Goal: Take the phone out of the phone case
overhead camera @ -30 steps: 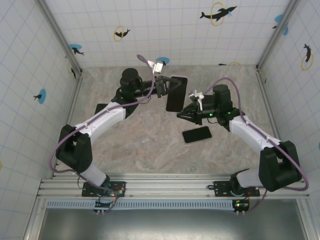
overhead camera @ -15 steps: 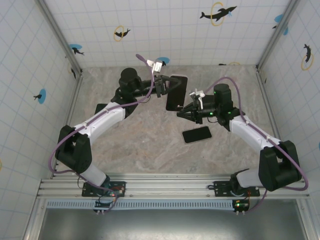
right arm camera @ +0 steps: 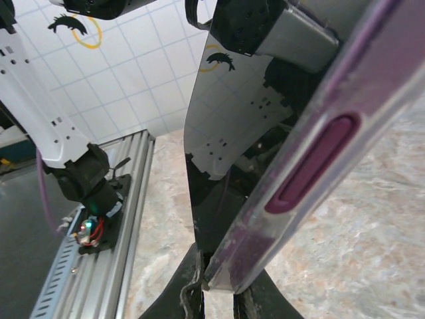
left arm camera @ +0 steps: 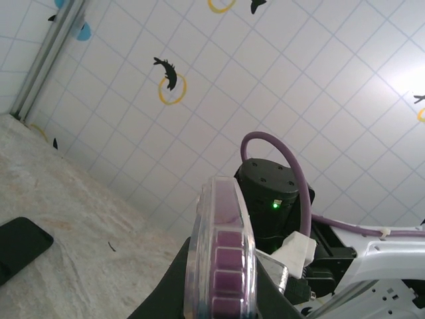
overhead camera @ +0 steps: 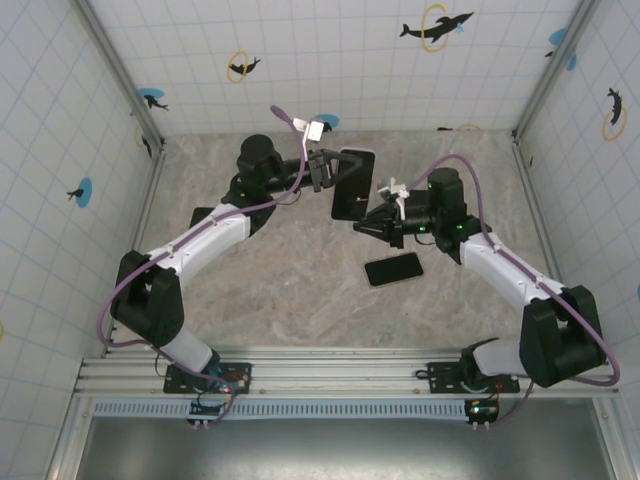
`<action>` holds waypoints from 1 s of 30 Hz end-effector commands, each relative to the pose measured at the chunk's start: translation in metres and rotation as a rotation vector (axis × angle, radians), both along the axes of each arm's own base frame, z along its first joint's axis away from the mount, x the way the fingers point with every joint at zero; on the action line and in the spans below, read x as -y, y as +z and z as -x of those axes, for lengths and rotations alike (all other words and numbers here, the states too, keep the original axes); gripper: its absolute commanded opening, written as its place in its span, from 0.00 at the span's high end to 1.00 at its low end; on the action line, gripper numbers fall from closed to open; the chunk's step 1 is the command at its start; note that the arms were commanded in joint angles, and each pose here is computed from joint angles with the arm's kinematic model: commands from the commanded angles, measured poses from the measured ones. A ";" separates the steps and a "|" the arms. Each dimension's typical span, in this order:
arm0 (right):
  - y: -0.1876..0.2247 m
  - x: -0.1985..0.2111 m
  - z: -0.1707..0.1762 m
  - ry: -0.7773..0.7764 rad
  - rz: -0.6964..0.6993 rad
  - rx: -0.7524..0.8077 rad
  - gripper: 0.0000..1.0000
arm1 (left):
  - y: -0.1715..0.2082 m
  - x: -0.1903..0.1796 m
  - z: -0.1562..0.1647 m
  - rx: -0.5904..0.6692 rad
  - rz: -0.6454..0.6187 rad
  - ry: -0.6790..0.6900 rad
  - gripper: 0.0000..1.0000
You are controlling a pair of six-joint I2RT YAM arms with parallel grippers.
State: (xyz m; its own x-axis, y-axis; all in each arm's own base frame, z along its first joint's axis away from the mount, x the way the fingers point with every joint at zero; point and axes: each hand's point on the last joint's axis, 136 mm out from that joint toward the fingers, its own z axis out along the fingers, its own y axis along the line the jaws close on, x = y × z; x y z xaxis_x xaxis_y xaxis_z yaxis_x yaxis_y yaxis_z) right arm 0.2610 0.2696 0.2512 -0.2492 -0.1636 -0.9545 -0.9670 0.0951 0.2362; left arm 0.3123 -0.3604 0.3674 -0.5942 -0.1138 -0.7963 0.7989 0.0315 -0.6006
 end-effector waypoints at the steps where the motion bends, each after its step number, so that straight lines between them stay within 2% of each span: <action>1: 0.043 0.010 -0.045 -0.222 -0.012 0.303 0.96 | -0.008 0.021 0.042 -0.199 -0.046 -0.172 1.00; 11: 0.047 0.009 -0.053 -0.267 0.021 0.378 0.96 | 0.010 0.025 0.058 -0.187 -0.019 -0.221 1.00; 26: 0.053 0.008 -0.054 -0.325 0.054 0.467 0.97 | 0.015 0.025 0.052 -0.170 0.004 -0.181 1.00; 30: 0.055 0.008 -0.048 -0.304 0.023 0.446 0.95 | 0.006 0.025 0.045 -0.166 -0.025 -0.134 1.00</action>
State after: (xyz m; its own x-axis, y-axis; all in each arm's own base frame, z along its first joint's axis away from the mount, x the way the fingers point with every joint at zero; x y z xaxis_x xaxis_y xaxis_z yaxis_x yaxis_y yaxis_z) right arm 0.3032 0.2609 0.2633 0.0077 -0.2337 -0.9723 -0.9325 0.3494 -0.0914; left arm 0.3031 -0.3716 0.3765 -0.6831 -0.1174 -0.7208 0.7244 0.0164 -0.6892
